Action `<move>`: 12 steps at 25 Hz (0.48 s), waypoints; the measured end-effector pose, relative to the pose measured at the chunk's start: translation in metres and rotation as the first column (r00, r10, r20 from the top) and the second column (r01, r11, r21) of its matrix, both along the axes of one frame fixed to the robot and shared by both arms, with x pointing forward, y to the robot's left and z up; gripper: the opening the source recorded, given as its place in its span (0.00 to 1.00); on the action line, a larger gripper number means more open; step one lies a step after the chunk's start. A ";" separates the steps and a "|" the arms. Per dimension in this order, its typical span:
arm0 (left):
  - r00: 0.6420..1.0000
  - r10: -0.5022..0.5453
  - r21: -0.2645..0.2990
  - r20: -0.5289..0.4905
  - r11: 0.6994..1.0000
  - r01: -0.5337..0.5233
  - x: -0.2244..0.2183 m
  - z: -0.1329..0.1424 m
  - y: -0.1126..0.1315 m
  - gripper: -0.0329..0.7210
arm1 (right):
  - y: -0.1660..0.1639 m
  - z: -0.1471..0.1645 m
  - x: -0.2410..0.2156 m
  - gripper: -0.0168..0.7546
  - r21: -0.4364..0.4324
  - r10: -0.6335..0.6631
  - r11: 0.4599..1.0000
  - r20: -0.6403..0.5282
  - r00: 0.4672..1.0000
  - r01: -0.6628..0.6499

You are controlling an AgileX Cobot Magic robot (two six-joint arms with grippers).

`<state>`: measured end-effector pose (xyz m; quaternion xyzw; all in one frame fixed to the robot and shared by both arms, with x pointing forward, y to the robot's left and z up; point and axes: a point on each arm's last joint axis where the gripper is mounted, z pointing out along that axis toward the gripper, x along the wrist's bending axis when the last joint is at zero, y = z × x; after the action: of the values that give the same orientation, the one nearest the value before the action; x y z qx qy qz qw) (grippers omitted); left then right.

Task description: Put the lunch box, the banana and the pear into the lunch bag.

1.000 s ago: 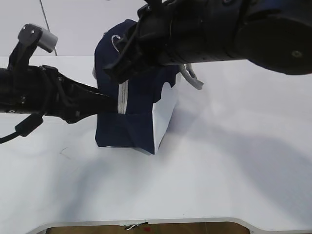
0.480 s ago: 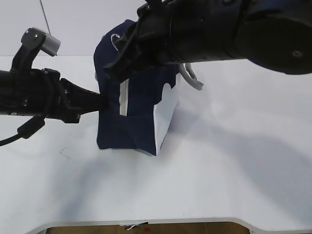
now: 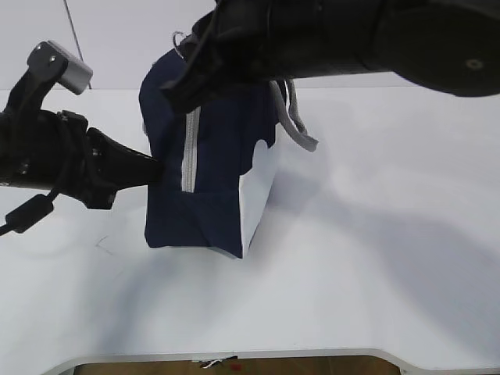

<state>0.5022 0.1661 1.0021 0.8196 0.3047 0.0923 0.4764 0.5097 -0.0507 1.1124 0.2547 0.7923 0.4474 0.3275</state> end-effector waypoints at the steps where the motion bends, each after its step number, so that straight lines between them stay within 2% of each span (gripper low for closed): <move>1: 1.000 0.002 -0.003 -0.002 1.000 -0.002 0.000 0.001 0.000 0.04 | 0.001 0.001 0.002 0.04 -0.005 -0.003 1.000 0.005 1.000 0.003; 7: 1.000 -0.006 0.020 0.016 1.000 0.006 -0.002 0.004 0.002 0.04 | 0.000 0.005 0.018 0.04 -0.014 -0.041 0.999 0.018 0.999 0.041; 12: 1.000 -0.008 0.033 0.022 0.999 0.007 -0.003 0.005 0.003 0.04 | -0.009 0.010 0.036 0.04 0.011 -0.095 0.995 0.023 0.995 0.095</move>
<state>0.4992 0.1686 1.0067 0.8272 0.2949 0.1047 0.4666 0.5461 -0.0593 1.1220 0.2884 0.7732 0.4380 0.3565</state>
